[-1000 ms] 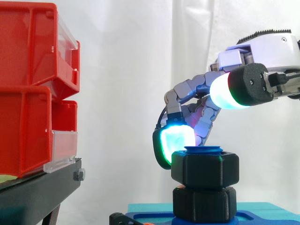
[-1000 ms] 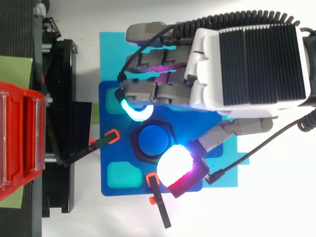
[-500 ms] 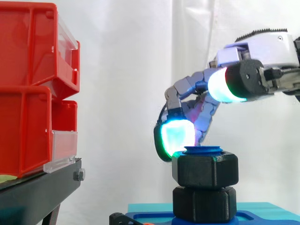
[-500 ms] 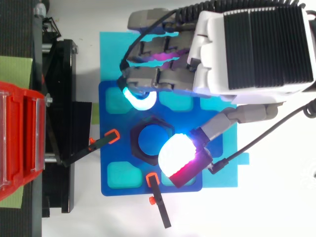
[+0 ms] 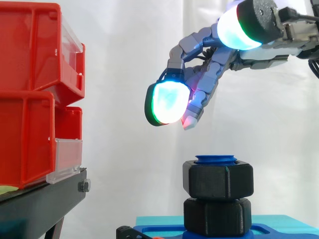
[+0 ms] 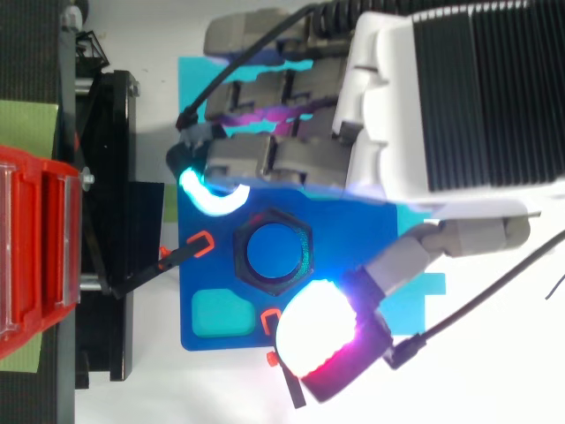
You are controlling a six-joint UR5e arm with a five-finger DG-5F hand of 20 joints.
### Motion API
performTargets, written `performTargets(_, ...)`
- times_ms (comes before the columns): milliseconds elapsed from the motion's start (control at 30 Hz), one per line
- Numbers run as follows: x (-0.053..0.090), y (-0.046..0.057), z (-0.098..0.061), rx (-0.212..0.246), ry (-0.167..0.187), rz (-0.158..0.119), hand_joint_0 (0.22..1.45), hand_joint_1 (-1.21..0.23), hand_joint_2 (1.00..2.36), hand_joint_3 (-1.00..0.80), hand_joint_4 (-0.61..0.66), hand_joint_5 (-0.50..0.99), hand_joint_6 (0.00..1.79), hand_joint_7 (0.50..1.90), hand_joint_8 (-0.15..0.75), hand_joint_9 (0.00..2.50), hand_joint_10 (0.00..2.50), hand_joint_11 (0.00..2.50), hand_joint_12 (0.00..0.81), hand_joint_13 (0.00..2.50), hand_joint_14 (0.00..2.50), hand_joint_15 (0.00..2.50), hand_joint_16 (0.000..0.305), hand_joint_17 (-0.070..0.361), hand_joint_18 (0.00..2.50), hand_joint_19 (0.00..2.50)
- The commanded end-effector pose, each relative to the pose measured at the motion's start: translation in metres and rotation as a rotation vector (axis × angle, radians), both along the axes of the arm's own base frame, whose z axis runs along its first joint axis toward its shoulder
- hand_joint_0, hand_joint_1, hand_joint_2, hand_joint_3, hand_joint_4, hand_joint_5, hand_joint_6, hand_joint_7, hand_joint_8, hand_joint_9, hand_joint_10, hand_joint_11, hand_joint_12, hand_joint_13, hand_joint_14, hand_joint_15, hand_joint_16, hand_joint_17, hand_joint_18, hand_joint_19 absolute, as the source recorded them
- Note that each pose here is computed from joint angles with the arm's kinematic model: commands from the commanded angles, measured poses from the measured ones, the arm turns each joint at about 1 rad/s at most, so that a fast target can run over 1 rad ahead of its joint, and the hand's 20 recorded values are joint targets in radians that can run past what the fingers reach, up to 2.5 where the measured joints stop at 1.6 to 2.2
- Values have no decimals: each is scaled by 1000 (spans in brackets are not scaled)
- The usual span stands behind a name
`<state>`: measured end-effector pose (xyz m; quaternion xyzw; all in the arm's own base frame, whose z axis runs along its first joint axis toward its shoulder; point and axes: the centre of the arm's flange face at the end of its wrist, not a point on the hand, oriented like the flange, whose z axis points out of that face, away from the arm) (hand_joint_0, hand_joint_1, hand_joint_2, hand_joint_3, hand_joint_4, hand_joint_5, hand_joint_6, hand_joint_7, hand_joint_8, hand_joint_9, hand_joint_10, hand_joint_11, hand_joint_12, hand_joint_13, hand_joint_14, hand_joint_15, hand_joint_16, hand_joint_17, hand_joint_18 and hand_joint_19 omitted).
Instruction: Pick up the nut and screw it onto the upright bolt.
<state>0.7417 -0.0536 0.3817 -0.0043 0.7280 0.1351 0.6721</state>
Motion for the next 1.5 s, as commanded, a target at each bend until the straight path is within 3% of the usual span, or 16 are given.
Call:
performTargets(0, 0, 18, -13, 0, 7, 0, 525, -145, 1000, -500, 237, -103, 503, 792, 264, 819, 0, 0, 287, 611, 0, 0, 26, 57, 218, 0)
performTargets(133, 1, 27, -21, 3, 7, -10, 522, -138, 1000, -500, 235, -103, 503, 791, 260, 809, 0, 0, 288, 596, 0, 0, 26, 59, 205, 0)
performTargets(200, 2, 40, -28, 17, 2, -9, 521, -136, 1000, -500, 232, -103, 503, 789, 260, 805, 0, 0, 287, 593, 0, 0, 27, 61, 199, 0)
performTargets(500, 2, 54, -29, 33, 2, -1, 520, -131, 1000, -500, 231, -101, 503, 795, 258, 793, 0, 0, 289, 579, 0, 0, 28, 63, 186, 0)
performTargets(767, 1, 55, -36, 31, 5, -1, 519, -130, 1000, -500, 224, -102, 503, 782, 258, 792, 0, 0, 294, 558, 0, 0, 29, 65, 157, 0)
performTargets(1033, 1, 47, -36, 23, 4, -11, 509, -111, 1000, -500, 210, -104, 502, 748, 245, 745, 0, 0, 307, 442, 0, 0, 32, 73, 0, 0)
performTargets(1267, -2, 43, -50, 23, 9, -16, 506, -101, 1000, -500, 209, -104, 503, 740, 239, 723, 0, 0, 313, 387, 0, 0, 33, 75, 0, 0)
performTargets(1467, -1, 39, -50, 22, 6, -20, 503, -86, 1000, -500, 190, -102, 502, 723, 234, 700, 0, 0, 316, 345, 0, 0, 34, 76, 0, 0)
